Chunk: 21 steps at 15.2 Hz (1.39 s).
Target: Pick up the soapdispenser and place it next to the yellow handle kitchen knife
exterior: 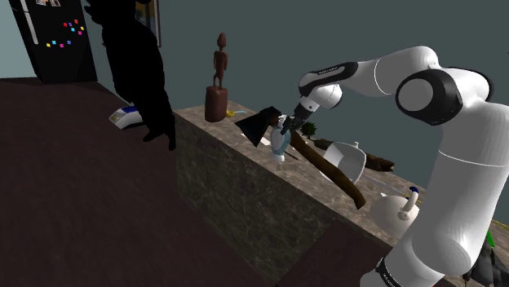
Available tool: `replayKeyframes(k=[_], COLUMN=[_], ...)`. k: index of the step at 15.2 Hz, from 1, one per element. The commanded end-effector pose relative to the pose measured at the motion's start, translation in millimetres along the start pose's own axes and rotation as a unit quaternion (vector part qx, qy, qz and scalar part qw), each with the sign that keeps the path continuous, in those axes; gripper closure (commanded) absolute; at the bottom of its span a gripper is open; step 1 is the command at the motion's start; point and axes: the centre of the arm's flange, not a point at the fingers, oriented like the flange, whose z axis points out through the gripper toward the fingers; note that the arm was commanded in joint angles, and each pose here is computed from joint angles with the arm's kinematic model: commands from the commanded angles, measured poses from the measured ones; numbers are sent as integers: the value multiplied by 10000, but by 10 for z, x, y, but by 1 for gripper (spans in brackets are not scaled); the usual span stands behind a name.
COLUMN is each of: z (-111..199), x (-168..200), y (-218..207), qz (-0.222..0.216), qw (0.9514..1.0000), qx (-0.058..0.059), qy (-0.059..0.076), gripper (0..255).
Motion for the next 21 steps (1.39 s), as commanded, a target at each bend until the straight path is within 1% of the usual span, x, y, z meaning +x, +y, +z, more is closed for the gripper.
replayKeyframes(k=[1,21], z=[-106,-1085], x=[34,334], y=[-31,-290], qz=[0,0], qw=[10000,10000], qx=[-1,-1], qy=[1,1], gripper=[255,255])
